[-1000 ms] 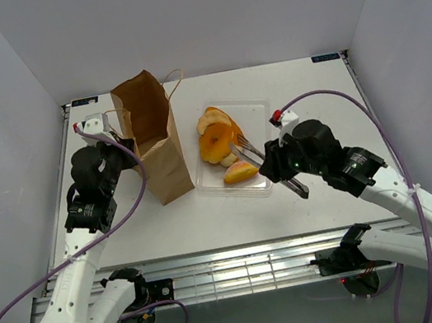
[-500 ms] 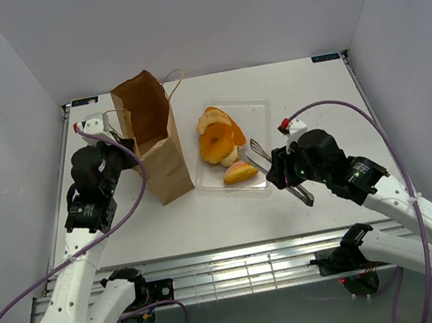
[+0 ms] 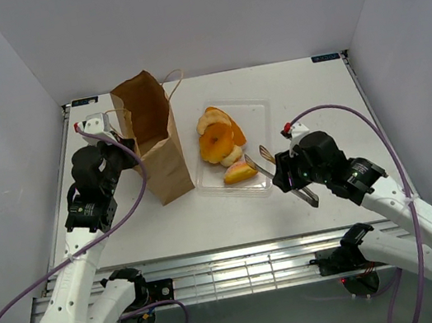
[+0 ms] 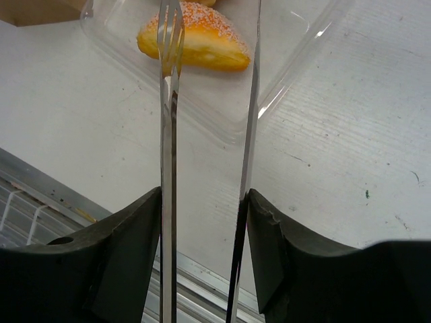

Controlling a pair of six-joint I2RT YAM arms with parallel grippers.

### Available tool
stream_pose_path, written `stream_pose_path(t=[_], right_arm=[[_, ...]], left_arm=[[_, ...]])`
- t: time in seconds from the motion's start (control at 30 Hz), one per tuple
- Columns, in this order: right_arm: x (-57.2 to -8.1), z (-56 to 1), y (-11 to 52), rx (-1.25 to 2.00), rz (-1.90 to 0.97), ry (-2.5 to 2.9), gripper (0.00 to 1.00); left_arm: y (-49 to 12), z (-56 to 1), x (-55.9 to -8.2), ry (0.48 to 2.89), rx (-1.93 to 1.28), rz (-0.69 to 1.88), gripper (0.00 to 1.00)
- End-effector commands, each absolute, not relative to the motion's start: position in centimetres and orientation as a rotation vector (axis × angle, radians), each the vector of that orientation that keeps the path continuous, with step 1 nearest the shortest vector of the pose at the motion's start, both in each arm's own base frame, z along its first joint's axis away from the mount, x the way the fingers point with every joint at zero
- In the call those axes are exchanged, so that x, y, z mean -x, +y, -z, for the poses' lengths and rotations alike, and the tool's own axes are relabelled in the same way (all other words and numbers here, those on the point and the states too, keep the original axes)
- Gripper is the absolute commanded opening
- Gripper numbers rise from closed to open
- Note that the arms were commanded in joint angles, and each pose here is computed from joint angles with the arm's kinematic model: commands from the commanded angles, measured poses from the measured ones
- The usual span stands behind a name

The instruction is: Place the fake bread into the paper bag

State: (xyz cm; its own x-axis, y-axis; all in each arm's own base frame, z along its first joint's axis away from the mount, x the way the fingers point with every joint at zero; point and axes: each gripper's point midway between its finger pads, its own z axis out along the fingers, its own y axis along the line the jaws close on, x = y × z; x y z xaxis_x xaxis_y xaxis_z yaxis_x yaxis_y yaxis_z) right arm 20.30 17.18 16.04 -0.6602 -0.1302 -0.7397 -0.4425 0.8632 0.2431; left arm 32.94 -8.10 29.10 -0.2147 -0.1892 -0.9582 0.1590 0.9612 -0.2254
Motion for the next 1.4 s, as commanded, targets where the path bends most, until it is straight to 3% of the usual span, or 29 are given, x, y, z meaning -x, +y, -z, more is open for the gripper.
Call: stream_pose_path(t=[0.0,0.37,1.37], right_arm=[[-20.3,-16.4,17.2,0.452,-0.536,2.241,0.57],[-19.4,-14.7,17.0,0.527,-0.528,2.288,0.63],[-21.9,-13.1,17.4,0.649,-0.467,2.342,0.65]], left_arm=[[-8.6,-29.1,-32.7,1.763,0.002,0.333,0.0],[-8.6,-29.0,-32.8,1.768,0.004,0.333,0.0],[-8.8,-29.0,-32.7,1.771,-0.009,0.334,0.0]])
